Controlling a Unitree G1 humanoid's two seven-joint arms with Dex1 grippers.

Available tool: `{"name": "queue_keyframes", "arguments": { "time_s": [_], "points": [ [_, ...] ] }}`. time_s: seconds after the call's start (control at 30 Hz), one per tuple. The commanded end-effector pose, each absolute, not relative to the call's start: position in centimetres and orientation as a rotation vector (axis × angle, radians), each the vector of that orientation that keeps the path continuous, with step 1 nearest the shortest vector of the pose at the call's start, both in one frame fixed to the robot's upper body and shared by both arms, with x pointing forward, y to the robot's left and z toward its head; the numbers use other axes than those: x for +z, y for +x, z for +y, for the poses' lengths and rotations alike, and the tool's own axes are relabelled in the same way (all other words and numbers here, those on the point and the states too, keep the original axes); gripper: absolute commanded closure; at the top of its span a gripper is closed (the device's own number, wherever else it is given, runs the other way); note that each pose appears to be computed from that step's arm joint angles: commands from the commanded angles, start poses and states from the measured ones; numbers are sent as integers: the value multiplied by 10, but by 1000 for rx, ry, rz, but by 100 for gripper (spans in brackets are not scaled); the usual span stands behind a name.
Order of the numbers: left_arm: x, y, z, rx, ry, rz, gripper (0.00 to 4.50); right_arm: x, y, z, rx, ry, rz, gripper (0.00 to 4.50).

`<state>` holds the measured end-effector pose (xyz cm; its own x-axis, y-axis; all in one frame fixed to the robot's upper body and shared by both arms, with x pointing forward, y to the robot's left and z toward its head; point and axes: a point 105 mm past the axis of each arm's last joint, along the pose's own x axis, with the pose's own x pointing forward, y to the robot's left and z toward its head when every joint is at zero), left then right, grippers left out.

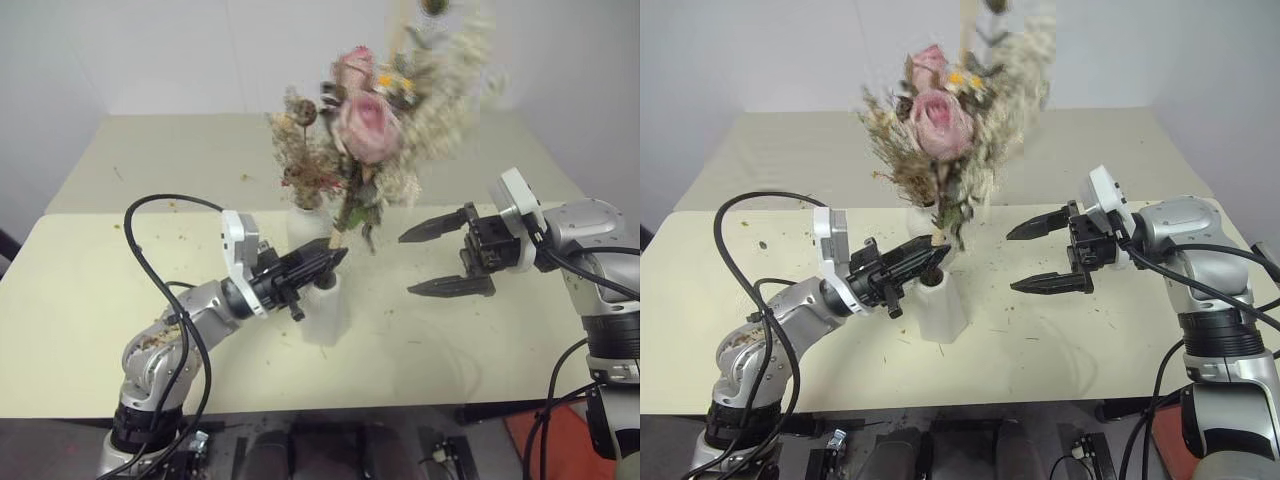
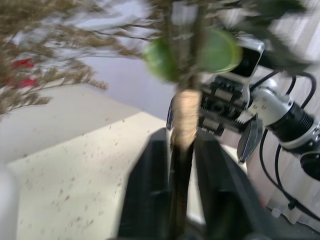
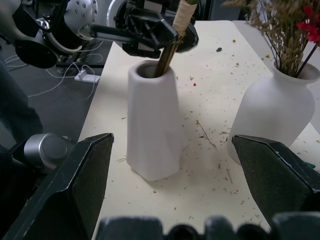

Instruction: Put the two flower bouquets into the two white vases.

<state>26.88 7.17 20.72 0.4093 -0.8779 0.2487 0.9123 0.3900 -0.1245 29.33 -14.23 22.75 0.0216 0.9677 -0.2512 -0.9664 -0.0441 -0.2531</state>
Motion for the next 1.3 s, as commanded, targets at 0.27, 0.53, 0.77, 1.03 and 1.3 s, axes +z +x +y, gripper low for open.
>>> {"name": "queue_keyframes", "arguments": {
  "time_s": [0.27, 0.53, 0.77, 1.03, 1.3],
  "points": [
    [227, 243, 105, -1116, -169, -194, 65, 238, 290, -142, 1561, -429, -60, 0],
    [238, 236, 131, -1061, -140, -192, 65, 238, 293, -140, 1566, -429, -65, 0],
    [241, 238, 168, -985, 3, -147, 65, 237, 296, -152, 1531, -439, -32, 0],
    [242, 239, 203, -884, 88, -100, 65, 223, 293, -173, 1465, -430, 56, 0],
    [244, 229, 238, -795, 158, -34, 65, 218, 296, -196, 1357, -414, 108, 0]
  ]
}}
